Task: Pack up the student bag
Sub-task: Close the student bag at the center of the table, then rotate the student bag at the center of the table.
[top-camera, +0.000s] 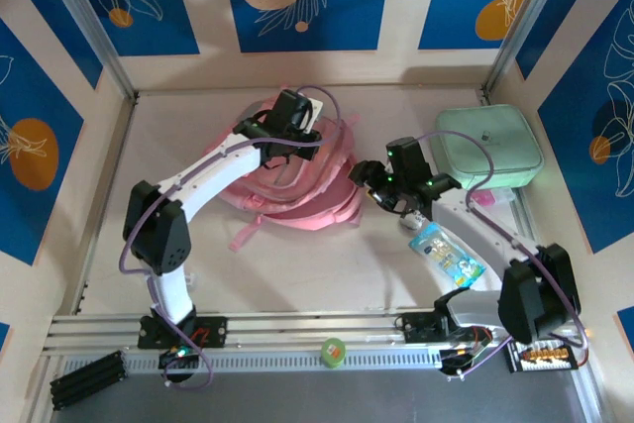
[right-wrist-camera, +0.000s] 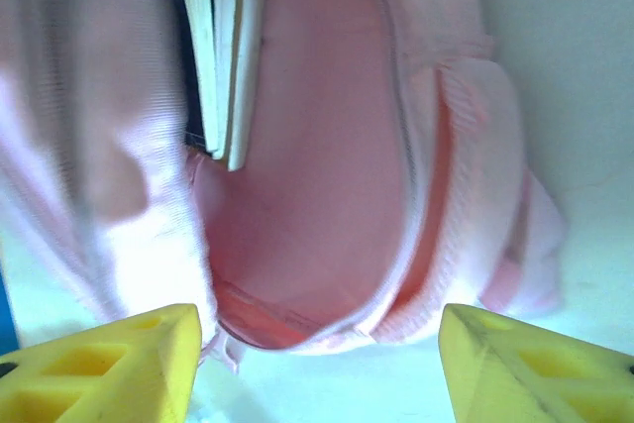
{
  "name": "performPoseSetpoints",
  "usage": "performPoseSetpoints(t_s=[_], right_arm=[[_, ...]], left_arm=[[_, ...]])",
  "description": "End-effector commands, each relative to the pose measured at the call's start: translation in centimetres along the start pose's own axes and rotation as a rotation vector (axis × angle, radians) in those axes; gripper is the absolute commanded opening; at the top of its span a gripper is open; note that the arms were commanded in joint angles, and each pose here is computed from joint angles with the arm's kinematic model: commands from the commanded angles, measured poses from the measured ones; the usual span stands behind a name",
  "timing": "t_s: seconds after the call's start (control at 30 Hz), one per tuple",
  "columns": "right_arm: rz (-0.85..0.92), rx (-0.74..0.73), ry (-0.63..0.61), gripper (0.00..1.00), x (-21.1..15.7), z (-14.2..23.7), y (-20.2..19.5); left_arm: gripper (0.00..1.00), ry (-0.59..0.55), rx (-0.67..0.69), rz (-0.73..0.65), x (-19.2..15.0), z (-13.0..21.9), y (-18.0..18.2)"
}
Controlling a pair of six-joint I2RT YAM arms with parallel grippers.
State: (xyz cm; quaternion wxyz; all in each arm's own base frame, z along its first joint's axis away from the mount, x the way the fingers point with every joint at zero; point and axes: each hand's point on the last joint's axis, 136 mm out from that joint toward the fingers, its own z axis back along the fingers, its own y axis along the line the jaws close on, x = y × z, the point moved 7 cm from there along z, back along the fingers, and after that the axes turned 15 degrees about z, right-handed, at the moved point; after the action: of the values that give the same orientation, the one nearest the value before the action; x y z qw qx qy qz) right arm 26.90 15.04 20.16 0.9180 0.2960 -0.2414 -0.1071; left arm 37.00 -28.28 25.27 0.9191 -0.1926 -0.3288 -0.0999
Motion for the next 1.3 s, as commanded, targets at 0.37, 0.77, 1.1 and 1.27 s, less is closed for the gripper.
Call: performPoseSetpoints(t_s=[0.37, 0.77, 1.1, 1.27], right_arm=[[0.119, -0.085, -0.046, 0.86, -1.2, 1.0, 0.0], [0.172, -0.092, -0.002, 0.86, -2.1, -0.9, 2.9], [0.203, -0.081, 0.027, 0.85, -3.0, -1.2, 3.9], [0.186, -0.087, 0.035, 0.85, -3.4, -1.5, 3.5]], left_arm=[[0.85, -0.199, 0.062, 0.42, -4.0, 6.8, 6.3], [0.82, -0.183, 0.174, 1.06, -17.4, 7.3, 18.1], [0.59, -0.257, 0.076, 1.255, -17.7, 5.1, 21.3], [0.59, -0.237, 0.099, 1.255, -17.0, 4.5, 21.6]])
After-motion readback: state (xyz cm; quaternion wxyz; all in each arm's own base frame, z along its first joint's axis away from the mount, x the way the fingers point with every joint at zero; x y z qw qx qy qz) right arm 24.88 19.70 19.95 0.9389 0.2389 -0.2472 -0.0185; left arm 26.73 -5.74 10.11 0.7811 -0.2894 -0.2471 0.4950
